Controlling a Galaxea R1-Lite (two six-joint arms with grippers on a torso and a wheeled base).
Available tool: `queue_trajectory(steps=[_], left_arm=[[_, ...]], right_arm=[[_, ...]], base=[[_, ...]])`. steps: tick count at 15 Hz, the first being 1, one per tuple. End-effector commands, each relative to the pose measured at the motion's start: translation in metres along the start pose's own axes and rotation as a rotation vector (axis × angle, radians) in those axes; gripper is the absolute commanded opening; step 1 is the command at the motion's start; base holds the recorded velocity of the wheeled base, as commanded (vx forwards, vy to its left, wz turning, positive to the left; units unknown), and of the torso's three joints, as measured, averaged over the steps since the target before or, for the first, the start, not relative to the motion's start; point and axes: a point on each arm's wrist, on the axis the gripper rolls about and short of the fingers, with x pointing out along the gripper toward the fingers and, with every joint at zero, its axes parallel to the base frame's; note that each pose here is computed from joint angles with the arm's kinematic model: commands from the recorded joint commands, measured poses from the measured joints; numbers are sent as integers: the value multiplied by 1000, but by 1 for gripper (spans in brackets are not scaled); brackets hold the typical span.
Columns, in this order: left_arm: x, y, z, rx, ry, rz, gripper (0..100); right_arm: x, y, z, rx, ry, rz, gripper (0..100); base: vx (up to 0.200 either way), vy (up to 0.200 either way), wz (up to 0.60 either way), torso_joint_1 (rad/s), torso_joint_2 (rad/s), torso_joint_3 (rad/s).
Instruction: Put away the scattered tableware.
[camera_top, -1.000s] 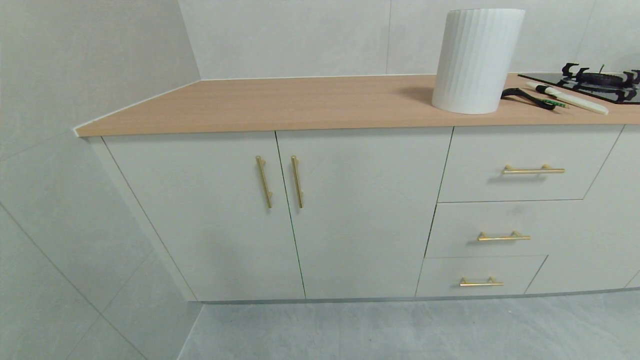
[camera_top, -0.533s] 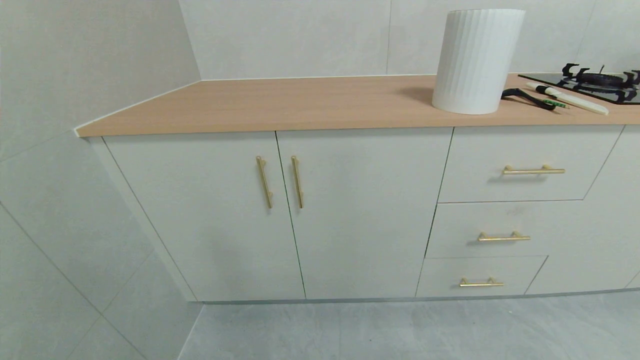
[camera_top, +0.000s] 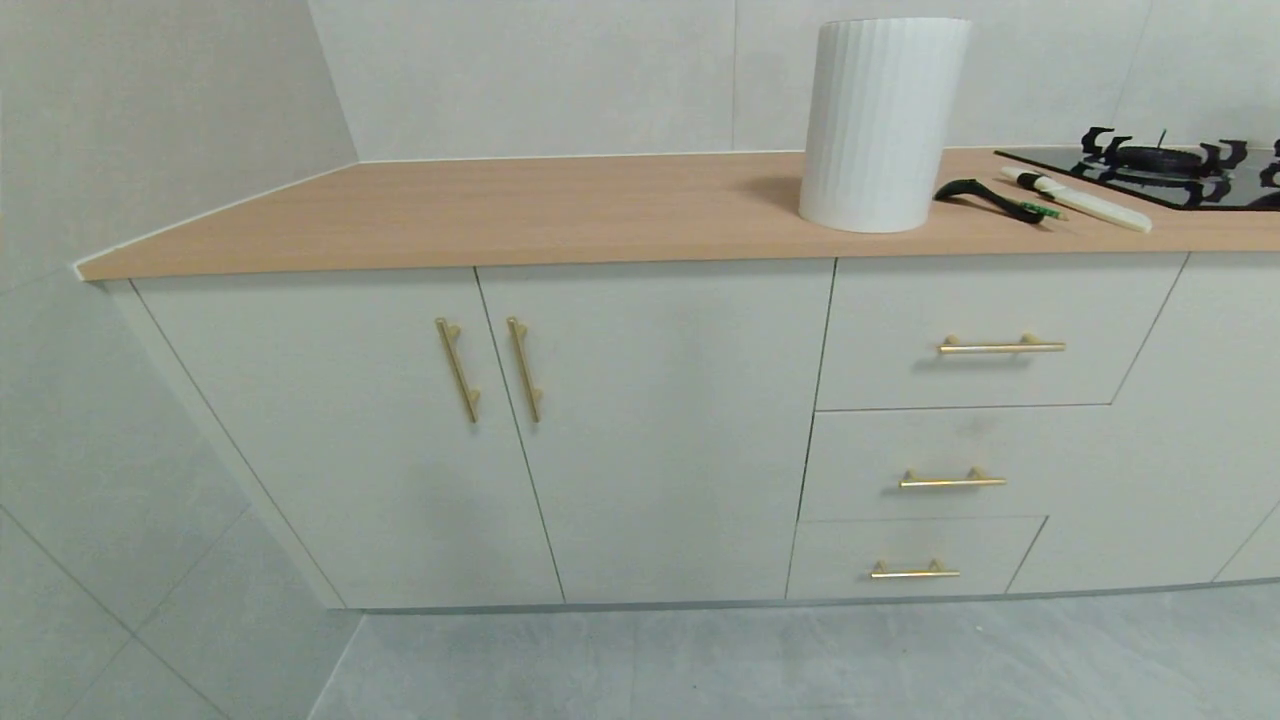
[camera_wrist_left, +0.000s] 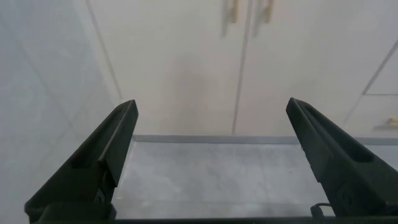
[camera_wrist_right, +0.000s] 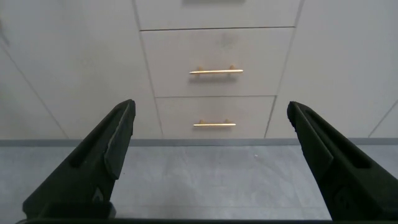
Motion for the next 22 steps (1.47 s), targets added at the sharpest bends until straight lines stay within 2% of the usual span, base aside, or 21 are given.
queue_trajectory(steps=[1,8,19,22], left_arm=[[0,0,0,0,1,1,100],[0,0,0,0,1,1,100],[0,0,0,0,1,1,100],[0,0,0,0,1,1,100]], right_arm=[[0,0,0,1,1,1,100],[0,0,0,1,1,1,100],[0,0,0,1,1,1,100],[0,0,0,1,1,1,100]], base=[[0,-200,0,2,2,-7],[0,-200,0,4,0,0],[0,0,0,0,0,0],[200,0,0,-1,-2,5]])
